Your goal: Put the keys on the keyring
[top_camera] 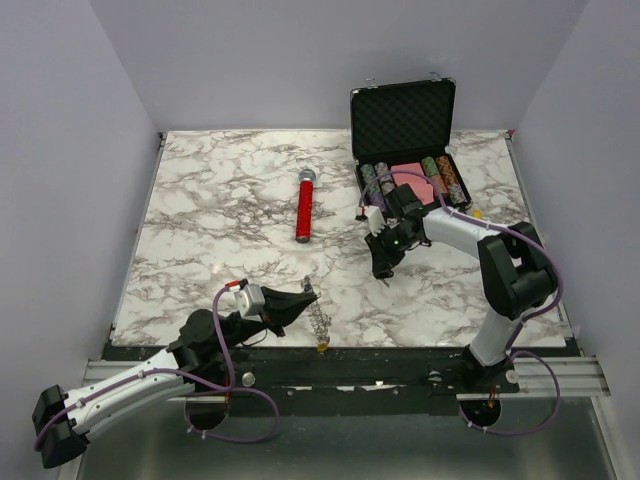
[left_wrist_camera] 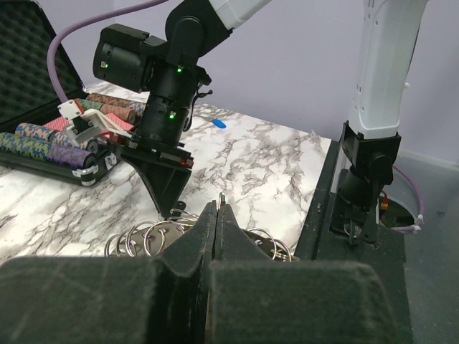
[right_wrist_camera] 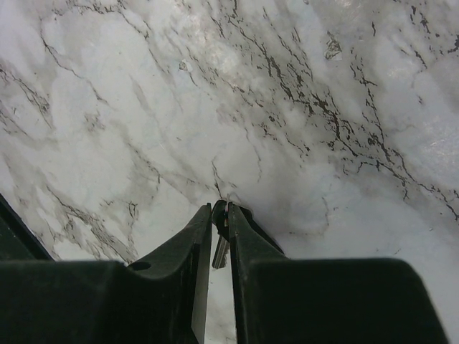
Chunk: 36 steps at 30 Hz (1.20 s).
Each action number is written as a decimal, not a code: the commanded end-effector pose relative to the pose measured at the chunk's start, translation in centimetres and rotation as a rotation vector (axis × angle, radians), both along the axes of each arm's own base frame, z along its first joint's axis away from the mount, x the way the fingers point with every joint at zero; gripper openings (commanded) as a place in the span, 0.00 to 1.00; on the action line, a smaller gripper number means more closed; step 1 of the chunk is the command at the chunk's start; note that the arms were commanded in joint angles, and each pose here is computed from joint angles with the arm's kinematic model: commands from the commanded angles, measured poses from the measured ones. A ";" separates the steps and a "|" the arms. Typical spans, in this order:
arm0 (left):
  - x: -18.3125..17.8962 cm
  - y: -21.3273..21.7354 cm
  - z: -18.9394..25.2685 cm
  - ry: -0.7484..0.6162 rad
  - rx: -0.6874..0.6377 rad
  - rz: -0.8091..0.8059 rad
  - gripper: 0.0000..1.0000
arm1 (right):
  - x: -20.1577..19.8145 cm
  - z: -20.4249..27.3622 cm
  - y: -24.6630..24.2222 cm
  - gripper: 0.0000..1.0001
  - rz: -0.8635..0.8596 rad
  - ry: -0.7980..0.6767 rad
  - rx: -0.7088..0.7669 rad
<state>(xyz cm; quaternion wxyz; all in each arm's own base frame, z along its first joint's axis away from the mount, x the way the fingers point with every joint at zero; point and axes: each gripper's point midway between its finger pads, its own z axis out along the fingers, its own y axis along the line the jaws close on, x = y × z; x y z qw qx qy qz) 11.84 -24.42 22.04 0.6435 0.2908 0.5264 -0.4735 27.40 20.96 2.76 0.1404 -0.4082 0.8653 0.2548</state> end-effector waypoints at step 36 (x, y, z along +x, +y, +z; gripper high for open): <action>0.4 0.4 -0.3 -0.015 -0.016 0.028 0.00 | 0.2 0.8 0.7 0.00 0.025 -0.016 0.014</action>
